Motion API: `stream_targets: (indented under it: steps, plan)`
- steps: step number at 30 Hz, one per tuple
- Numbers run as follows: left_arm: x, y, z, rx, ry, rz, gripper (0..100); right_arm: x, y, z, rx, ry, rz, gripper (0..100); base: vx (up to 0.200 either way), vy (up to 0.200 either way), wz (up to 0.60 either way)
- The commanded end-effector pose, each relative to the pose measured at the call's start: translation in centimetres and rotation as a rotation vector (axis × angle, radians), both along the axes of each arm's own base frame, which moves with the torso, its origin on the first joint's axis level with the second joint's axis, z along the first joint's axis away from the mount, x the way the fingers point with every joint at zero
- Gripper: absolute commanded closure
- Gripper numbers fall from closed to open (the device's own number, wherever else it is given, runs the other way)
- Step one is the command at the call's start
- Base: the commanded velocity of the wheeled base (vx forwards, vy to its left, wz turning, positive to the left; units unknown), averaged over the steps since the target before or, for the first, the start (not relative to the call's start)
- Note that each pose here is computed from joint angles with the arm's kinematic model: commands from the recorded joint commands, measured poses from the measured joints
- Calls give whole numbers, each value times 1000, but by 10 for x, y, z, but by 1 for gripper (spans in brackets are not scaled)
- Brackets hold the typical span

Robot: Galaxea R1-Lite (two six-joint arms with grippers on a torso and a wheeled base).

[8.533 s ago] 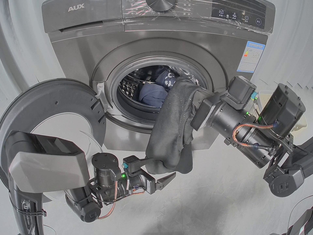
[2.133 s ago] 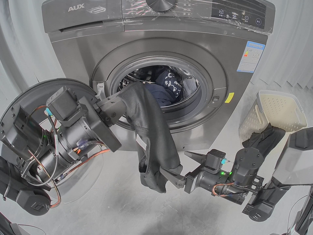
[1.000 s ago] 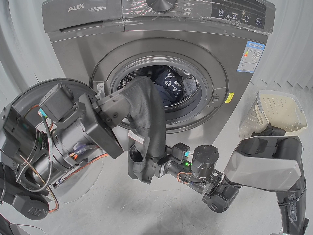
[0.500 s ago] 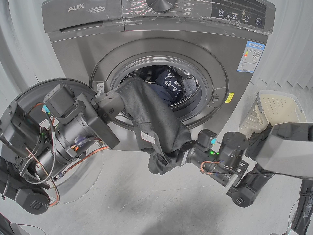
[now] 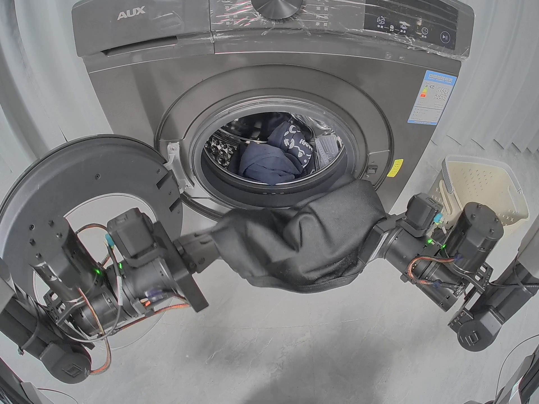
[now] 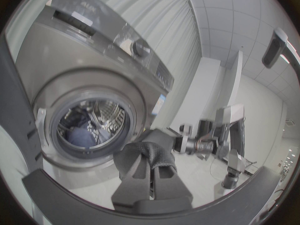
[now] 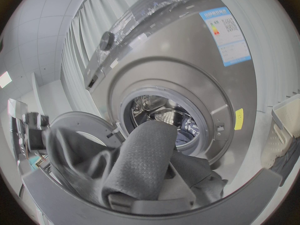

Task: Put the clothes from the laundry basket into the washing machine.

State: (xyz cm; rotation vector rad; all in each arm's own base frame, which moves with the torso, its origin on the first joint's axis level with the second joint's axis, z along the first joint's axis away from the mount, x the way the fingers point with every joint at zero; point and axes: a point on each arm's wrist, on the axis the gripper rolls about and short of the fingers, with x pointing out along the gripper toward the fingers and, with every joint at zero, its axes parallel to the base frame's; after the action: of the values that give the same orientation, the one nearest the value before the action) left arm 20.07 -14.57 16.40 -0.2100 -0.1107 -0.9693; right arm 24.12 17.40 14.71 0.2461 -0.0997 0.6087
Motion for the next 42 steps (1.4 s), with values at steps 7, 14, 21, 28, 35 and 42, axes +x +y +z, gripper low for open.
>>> stream_targets:
  steps: [7,14,21,28,35,42]
  plan:
    - [9,-5,-60,244,66,11,100,-14,3,17,39,-44,37,100,0,0,0]
    - [18,1,-66,262,83,43,0,-13,4,16,35,-41,38,100,0,0,0]
    - [-2,5,-82,327,146,15,0,-4,0,27,63,-81,8,100,0,0,0]
    - [-30,15,-102,439,224,-41,0,4,1,30,64,-96,-8,100,0,0,0]
    - [-21,1,-96,411,164,-61,0,3,5,28,61,-90,3,100,0,0,0]
    - [19,-31,-84,316,65,-44,0,5,18,19,36,-76,29,100,0,0,0]
